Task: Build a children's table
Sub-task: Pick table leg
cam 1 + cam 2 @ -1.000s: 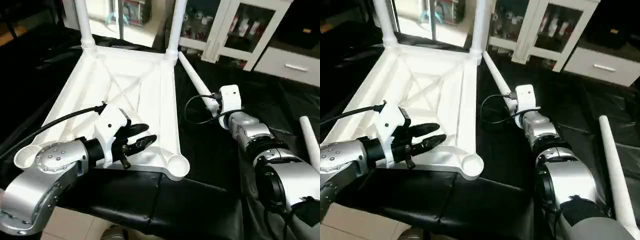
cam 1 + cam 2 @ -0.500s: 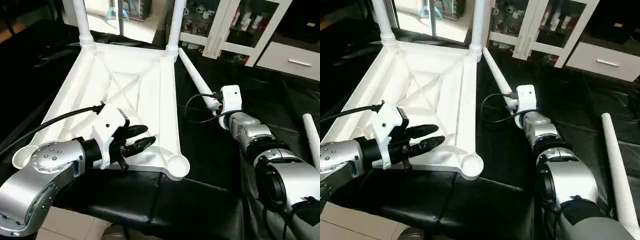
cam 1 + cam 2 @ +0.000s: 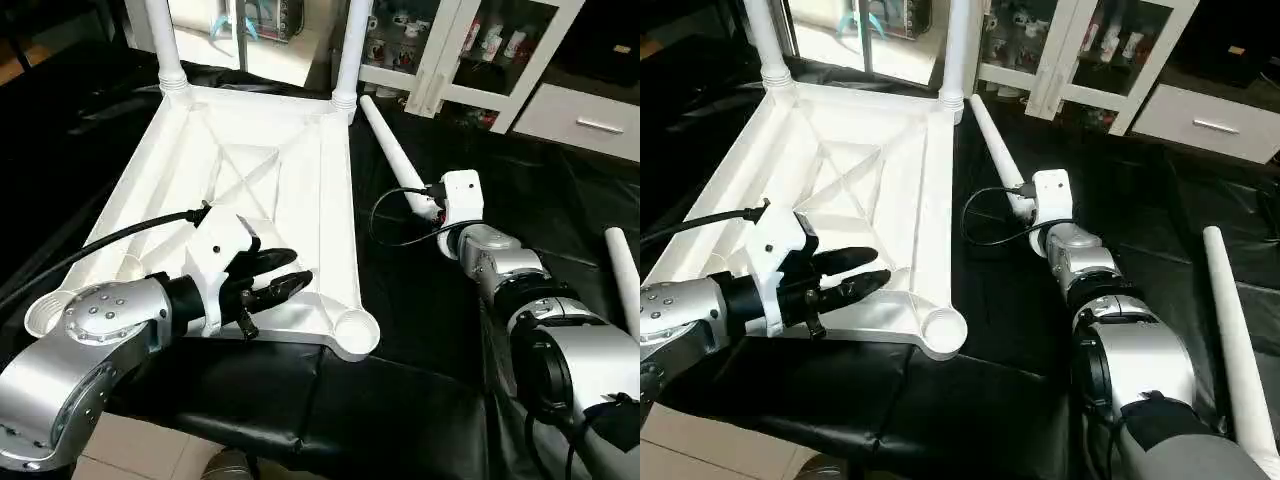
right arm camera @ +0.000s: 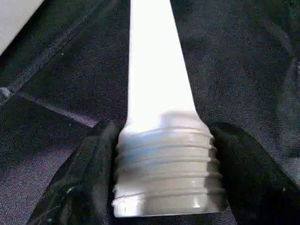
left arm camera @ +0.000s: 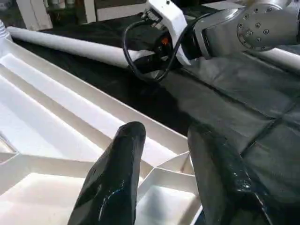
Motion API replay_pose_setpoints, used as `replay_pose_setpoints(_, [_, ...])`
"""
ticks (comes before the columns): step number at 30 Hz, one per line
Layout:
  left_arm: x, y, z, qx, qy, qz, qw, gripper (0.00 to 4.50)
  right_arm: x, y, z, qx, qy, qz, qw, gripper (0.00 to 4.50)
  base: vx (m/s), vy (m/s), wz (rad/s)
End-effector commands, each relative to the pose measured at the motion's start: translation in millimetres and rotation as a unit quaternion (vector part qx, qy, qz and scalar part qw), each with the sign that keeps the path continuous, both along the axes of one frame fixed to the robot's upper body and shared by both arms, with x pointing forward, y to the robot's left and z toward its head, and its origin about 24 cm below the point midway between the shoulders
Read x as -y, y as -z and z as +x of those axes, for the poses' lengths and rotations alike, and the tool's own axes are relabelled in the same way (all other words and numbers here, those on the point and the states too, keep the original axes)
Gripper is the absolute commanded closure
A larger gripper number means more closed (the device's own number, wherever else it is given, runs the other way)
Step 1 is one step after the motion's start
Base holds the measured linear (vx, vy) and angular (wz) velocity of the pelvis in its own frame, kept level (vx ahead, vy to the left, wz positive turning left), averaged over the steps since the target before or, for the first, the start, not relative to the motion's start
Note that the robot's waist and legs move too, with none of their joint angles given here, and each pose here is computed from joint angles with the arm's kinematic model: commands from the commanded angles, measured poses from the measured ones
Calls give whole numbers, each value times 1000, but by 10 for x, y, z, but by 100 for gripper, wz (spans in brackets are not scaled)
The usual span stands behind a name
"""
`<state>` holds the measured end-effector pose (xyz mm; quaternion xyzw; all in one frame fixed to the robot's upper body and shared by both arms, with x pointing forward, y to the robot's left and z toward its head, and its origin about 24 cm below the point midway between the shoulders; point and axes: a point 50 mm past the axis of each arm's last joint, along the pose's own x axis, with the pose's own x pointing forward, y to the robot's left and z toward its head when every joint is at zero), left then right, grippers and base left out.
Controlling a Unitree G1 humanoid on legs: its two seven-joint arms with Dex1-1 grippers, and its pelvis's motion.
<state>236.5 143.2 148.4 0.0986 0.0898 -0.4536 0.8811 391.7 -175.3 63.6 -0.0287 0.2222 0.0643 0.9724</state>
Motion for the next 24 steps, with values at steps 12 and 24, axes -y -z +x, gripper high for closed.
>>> replay_pose_setpoints(12, [183,35,148,-3,-6,-60,998,264,303,-37,-46,76,84,60,992,175,0,0,0])
replay_pose_setpoints(24, [243,-101,482,3,-62,-135,989,231,339,-4,-575,212,41,81,973,175,0,0,0])
